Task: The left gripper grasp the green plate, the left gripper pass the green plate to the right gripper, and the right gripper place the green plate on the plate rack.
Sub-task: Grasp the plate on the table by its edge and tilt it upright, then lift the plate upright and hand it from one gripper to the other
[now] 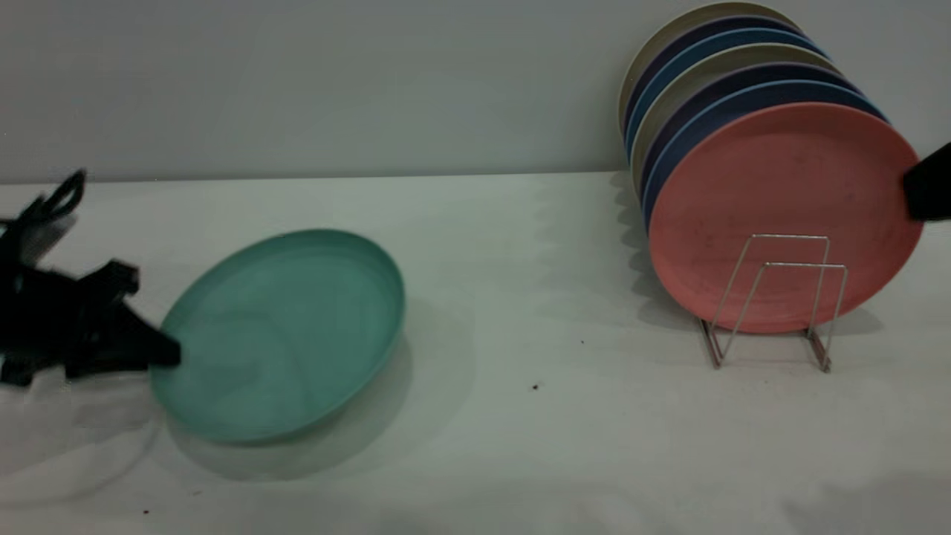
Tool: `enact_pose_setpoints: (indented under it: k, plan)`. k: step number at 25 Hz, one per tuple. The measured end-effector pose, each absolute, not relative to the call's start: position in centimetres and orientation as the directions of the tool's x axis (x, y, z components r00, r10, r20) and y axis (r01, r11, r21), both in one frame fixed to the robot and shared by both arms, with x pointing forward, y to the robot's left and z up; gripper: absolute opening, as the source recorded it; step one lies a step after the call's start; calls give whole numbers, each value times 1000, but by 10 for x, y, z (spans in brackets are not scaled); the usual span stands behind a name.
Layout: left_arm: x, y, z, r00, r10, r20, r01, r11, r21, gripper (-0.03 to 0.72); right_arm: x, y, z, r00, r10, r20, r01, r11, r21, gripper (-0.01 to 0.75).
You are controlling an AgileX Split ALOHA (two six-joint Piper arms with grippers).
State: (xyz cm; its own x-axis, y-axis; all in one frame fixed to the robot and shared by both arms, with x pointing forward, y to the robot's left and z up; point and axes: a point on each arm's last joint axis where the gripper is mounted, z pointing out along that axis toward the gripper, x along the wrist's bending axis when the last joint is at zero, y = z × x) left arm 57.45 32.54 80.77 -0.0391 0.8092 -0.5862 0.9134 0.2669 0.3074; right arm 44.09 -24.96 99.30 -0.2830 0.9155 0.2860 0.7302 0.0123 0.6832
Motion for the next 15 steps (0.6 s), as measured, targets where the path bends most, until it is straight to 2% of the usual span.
enact_pose_setpoints:
  k: [6,15]
  plan:
    - [582,301,847,52,834,-550,903,196,383,12,468,-244,962,-257,898,357,756,-43,653,321]
    - [577,290,872,98,812,-575,915,154,374,12,503,-227,930,-346,803,486,783,-38,621,321]
